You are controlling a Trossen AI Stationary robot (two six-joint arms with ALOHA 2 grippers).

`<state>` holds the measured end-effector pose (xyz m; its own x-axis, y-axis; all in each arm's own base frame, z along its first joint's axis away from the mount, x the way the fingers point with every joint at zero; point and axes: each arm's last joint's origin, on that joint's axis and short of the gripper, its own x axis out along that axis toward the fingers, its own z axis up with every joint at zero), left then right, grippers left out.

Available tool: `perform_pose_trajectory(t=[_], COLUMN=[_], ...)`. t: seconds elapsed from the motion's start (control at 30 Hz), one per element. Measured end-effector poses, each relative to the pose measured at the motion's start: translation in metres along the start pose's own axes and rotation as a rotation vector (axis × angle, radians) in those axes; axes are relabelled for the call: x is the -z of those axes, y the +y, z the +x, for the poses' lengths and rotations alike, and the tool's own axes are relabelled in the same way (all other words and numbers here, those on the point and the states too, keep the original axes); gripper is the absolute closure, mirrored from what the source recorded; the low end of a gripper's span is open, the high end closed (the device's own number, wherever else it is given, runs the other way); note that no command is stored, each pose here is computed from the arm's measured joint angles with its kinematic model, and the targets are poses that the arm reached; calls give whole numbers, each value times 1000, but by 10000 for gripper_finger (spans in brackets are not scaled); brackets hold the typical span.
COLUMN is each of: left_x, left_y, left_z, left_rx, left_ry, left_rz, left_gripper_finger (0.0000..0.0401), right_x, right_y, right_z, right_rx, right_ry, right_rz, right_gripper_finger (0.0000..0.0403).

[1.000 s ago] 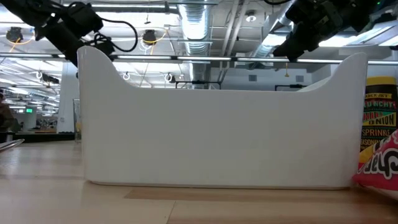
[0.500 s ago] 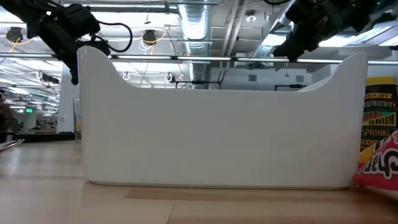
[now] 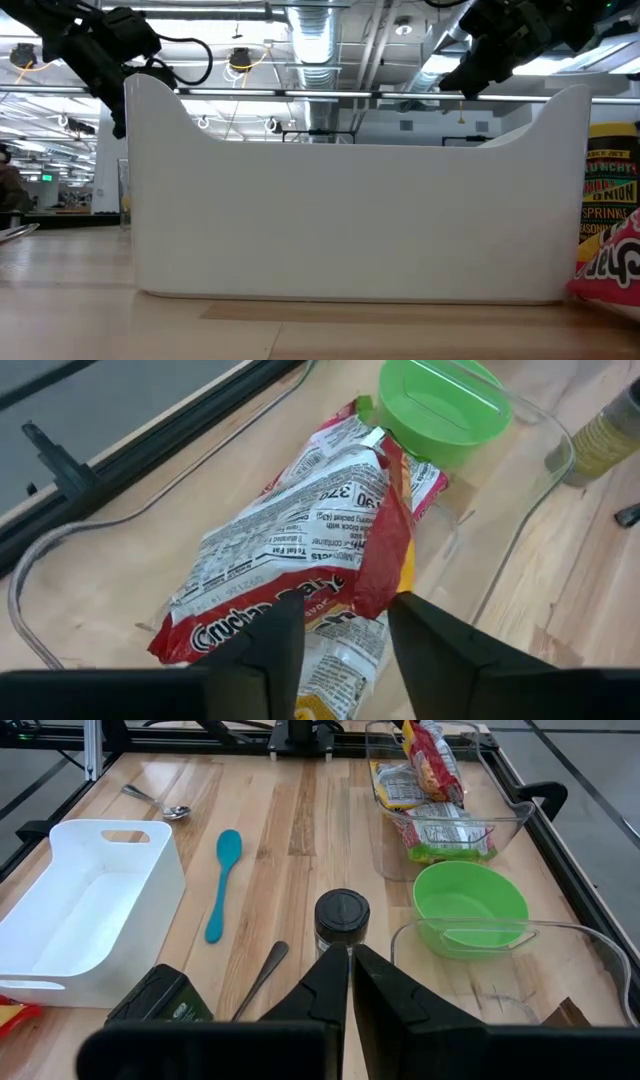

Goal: Pick & Place Food Item
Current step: Put the red noodle pack into the left transparent bin

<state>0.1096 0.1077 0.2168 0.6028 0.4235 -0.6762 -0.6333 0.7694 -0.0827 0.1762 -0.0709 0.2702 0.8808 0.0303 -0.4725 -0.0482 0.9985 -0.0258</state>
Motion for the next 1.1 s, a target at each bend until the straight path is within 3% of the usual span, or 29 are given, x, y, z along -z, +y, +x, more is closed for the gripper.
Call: perform_pose_trajectory(t=[0.23, 0.53, 0.8, 0.9, 1.1], left_x=[0, 0, -2, -7, -30], left_y=[0, -1, -6, -6, -7], left_z=[0, -4, -20, -24, -22], left_rx=[0, 2, 107, 112, 148], left_ry=[-1, -23, -117, -181, -451], left_rz=[-26, -56, -65, -93, -113], left_gripper_finger=[236, 242, 241, 245, 256], right_x=[0, 0, 0, 0, 0], right_y=[0, 0, 0, 0, 0], right_z=[0, 0, 0, 0, 0], right_rx=[0, 0, -1, 0, 0], right_ry=[0, 0, 0, 0, 0], right_rz=[0, 0, 0, 0, 0], right_gripper_finger=[390, 390, 390, 390, 390])
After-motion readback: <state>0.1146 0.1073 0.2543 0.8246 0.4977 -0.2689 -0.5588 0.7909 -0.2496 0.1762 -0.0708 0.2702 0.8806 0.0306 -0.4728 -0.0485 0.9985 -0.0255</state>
